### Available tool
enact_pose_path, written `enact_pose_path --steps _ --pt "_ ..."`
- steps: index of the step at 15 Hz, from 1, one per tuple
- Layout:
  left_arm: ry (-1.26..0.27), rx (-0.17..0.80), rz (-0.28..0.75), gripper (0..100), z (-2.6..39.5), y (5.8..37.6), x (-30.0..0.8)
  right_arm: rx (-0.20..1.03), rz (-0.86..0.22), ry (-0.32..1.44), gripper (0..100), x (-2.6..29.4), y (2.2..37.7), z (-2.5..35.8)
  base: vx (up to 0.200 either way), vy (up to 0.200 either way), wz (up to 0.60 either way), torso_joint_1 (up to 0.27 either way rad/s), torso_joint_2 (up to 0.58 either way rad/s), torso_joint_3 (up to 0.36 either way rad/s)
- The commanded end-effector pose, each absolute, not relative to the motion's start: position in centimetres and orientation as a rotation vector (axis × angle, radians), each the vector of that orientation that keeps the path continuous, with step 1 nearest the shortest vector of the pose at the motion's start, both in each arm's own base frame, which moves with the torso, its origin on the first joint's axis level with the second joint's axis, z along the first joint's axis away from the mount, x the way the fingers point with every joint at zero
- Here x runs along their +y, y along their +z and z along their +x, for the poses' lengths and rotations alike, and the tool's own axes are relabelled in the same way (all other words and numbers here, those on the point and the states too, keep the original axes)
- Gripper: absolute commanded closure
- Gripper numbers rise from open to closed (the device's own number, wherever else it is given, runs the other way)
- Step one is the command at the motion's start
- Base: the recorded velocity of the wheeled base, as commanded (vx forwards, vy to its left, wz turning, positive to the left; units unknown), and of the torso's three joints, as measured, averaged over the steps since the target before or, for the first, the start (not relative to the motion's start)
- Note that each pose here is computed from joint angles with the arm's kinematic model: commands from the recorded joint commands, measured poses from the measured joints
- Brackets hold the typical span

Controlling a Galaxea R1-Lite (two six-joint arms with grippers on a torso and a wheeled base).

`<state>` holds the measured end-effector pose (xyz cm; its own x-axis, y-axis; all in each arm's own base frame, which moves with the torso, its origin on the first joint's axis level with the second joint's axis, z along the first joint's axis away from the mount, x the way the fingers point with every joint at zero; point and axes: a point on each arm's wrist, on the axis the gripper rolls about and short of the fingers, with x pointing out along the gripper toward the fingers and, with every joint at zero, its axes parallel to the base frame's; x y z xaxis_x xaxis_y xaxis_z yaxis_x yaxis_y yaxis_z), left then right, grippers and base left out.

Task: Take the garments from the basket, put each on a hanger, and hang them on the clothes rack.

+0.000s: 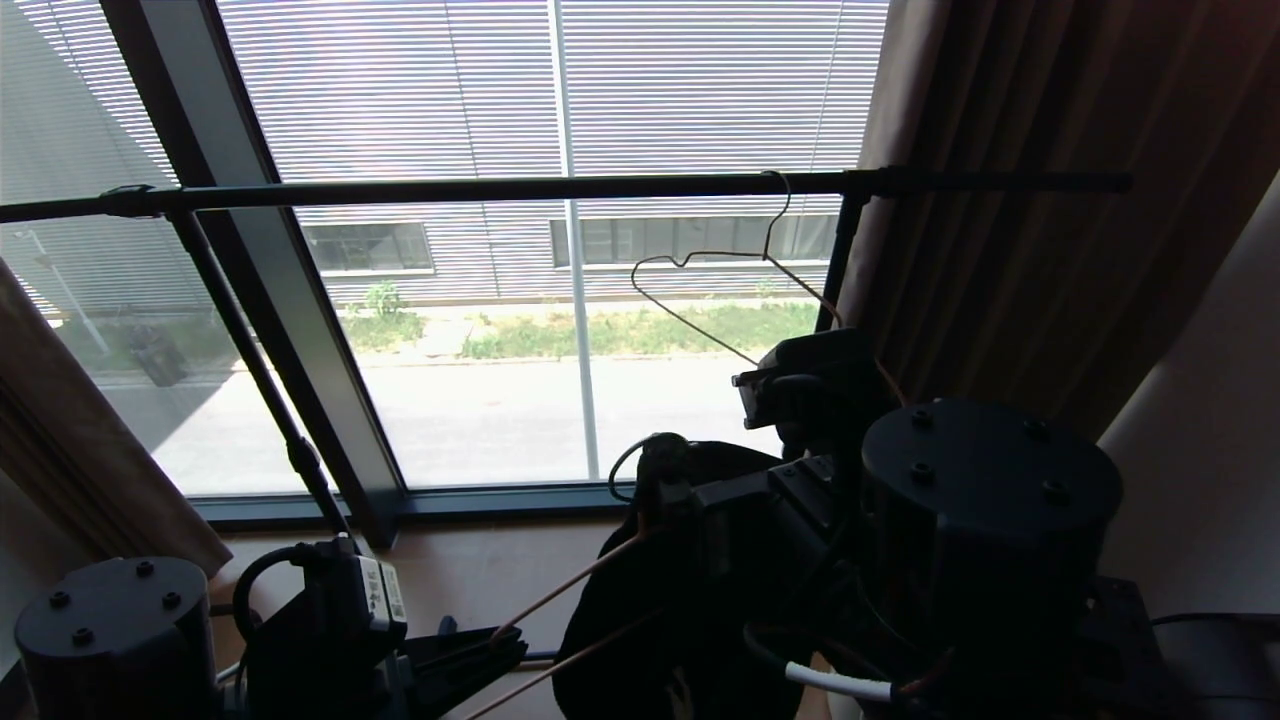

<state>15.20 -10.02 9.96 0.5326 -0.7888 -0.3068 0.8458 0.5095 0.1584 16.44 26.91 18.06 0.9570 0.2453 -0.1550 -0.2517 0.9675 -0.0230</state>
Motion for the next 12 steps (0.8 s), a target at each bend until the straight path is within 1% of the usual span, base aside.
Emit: enact_pose_path --steps 1,12 --pt "-0.990 0.206 0.297 100 15.29 10.02 -10.04 0.152 -0.043 0.254 0 26.88 18.06 16.33 0.000 0.000 0.00 0.000 0.00 0.000" --pt "-0.930 0.191 0.267 100 16.25 10.62 -9.47 0.165 -0.068 0.277 0 26.99 17.43 15.37 0.000 0.000 0.00 0.000 0.00 0.000"
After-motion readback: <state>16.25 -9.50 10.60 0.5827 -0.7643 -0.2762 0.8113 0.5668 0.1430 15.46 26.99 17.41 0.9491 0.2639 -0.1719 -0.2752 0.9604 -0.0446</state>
